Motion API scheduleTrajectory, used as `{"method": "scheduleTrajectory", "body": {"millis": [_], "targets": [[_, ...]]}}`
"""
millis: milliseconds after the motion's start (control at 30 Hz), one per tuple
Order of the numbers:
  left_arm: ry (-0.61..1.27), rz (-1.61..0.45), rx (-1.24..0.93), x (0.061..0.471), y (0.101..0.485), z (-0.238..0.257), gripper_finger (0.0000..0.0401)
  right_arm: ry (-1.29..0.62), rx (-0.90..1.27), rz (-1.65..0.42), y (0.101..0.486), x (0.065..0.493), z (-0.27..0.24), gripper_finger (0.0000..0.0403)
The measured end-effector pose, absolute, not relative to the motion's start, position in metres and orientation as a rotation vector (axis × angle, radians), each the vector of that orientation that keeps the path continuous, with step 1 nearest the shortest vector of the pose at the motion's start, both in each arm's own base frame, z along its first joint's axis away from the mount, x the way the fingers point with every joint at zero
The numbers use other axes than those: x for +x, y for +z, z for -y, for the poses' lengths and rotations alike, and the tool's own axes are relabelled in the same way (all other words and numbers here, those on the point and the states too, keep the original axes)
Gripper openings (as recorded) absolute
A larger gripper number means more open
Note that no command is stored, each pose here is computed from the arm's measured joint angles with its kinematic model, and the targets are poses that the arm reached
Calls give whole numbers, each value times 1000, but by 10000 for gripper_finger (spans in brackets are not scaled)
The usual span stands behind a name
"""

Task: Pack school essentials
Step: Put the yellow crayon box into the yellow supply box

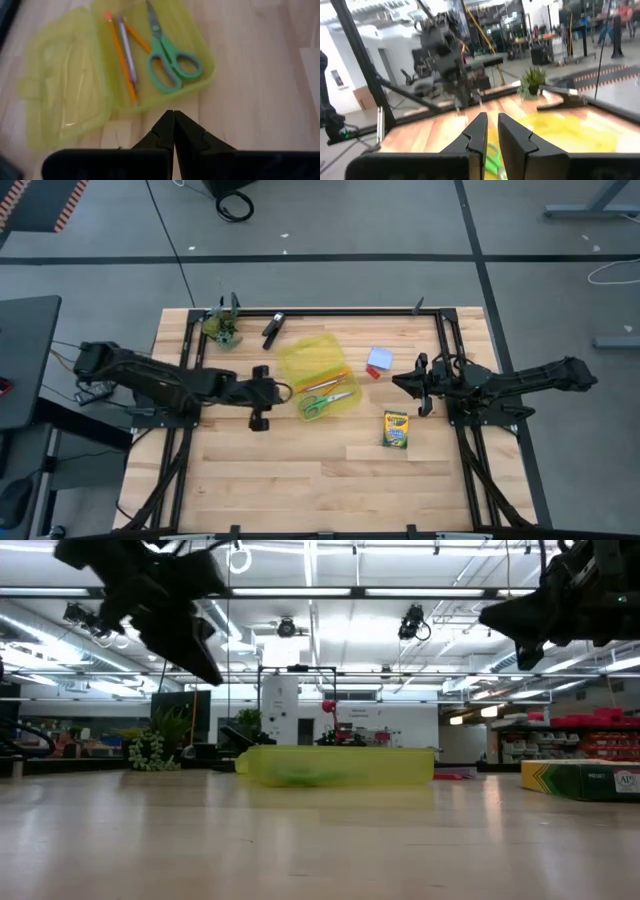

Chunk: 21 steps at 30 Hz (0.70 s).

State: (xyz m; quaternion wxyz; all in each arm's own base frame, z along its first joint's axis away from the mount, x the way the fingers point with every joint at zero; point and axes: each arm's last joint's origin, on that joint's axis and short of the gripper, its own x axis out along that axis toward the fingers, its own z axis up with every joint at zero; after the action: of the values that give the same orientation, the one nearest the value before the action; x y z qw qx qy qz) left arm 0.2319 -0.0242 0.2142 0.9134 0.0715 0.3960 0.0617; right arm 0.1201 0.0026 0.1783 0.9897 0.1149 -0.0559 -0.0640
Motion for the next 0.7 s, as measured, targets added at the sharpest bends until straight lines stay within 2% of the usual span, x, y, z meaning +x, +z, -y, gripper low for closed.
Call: {"method": "scheduleTrajectory", "body": {"millis": [167,400,700], "targets": [[144,-719,125,207,221,21,16,-135,259,48,172,125,-3,64],[183,-595,97,179,225,16,10,-143,274,-33,177,138,-4,114],[226,-390,34,154,214,11,14,-172,322,-462,200,162,-10,158]]}}
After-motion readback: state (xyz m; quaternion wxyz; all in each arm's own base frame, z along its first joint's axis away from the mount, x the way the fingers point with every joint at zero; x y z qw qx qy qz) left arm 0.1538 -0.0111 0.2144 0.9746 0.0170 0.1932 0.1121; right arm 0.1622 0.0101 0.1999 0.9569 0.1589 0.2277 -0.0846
